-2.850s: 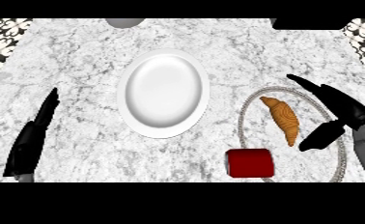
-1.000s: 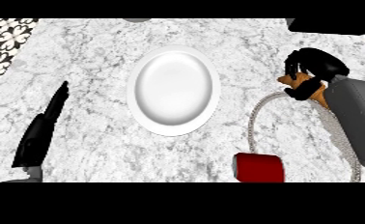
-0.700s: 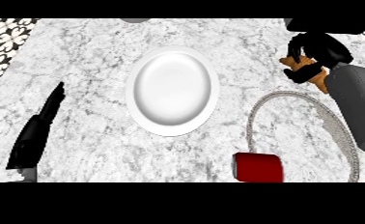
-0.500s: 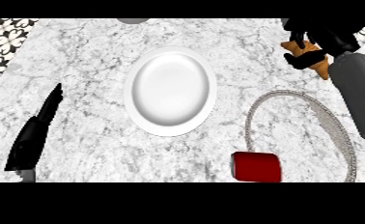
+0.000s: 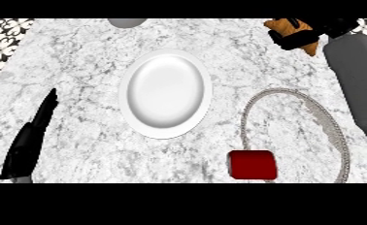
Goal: Pick the croissant from the placemat and place it in the plate
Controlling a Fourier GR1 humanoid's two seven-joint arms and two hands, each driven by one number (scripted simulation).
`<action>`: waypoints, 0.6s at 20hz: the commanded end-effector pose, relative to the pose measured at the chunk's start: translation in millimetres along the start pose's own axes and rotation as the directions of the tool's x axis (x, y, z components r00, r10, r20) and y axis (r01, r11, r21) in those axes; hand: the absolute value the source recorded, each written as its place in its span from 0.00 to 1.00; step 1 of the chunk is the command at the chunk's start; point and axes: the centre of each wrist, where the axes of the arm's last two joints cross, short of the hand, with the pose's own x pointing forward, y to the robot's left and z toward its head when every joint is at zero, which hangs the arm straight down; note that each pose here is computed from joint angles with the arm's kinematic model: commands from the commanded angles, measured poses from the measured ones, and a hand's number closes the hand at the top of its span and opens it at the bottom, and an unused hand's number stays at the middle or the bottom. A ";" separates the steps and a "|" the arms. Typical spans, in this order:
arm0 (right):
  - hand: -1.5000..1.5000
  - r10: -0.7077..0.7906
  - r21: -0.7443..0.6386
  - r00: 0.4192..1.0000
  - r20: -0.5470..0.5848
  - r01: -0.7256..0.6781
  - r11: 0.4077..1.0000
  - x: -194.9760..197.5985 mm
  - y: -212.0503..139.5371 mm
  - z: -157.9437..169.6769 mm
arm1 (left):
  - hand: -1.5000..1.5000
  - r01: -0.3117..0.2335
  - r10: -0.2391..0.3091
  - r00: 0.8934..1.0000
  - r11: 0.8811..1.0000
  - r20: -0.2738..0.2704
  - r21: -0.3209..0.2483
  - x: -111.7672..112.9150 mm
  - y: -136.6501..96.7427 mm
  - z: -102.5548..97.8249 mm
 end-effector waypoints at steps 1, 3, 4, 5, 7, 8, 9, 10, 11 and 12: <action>1.00 -0.093 0.042 0.986 0.137 0.088 0.995 30.1 1.1 -17.9 | 0.50 -0.001 0.001 1.000 1.000 -0.015 0.008 -3.2 -0.7 7.0; 1.00 -0.105 0.048 0.981 0.164 0.098 0.994 49.4 -10.8 -25.3 | 0.50 0.010 -0.010 1.000 1.000 -0.021 0.017 3.9 8.6 13.4; 1.00 -0.124 0.051 0.976 0.181 0.117 0.992 64.9 9.0 -35.3 | 0.50 0.010 -0.010 1.000 1.000 -0.017 0.016 -15.8 3.1 -2.4; 1.00 -0.151 0.056 0.970 0.192 0.143 0.988 80.4 11.7 -40.9 | 0.50 0.020 -0.020 1.000 0.999 -0.020 0.025 -7.6 7.0 18.9; 1.00 -0.153 0.091 0.971 0.184 0.138 0.986 96.5 24.4 -46.7 | 0.50 -0.002 0.002 1.000 1.000 -0.023 0.005 -1.3 11.5 9.6; 1.00 -0.186 0.092 0.964 0.188 0.171 0.981 104.8 19.0 -47.1 | 0.50 -0.006 0.006 1.000 1.000 -0.013 0.007 3.7 -6.2 4.3; 1.00 -0.185 0.104 0.965 0.184 0.168 0.980 132.9 34.1 -62.0 | 0.50 -0.002 0.002 1.000 1.000 -0.013 0.005 0.1 14.9 2.9; 1.00 -0.195 0.103 0.966 0.168 0.179 0.978 132.4 40.8 -60.2 | 0.50 0.005 -0.004 1.000 1.000 -0.017 0.005 8.1 -18.1 8.4; 1.00 -0.208 0.110 0.963 0.169 0.191 0.975 129.3 27.9 -49.9 | 0.50 0.007 -0.007 1.000 1.000 -0.010 0.003 -5.4 10.1 5.9; 1.00 -0.229 0.118 0.961 0.152 0.213 0.970 158.6 47.9 -69.6 | 0.50 0.000 0.000 1.000 1.000 -0.015 -0.005 -6.7 6.9 -0.7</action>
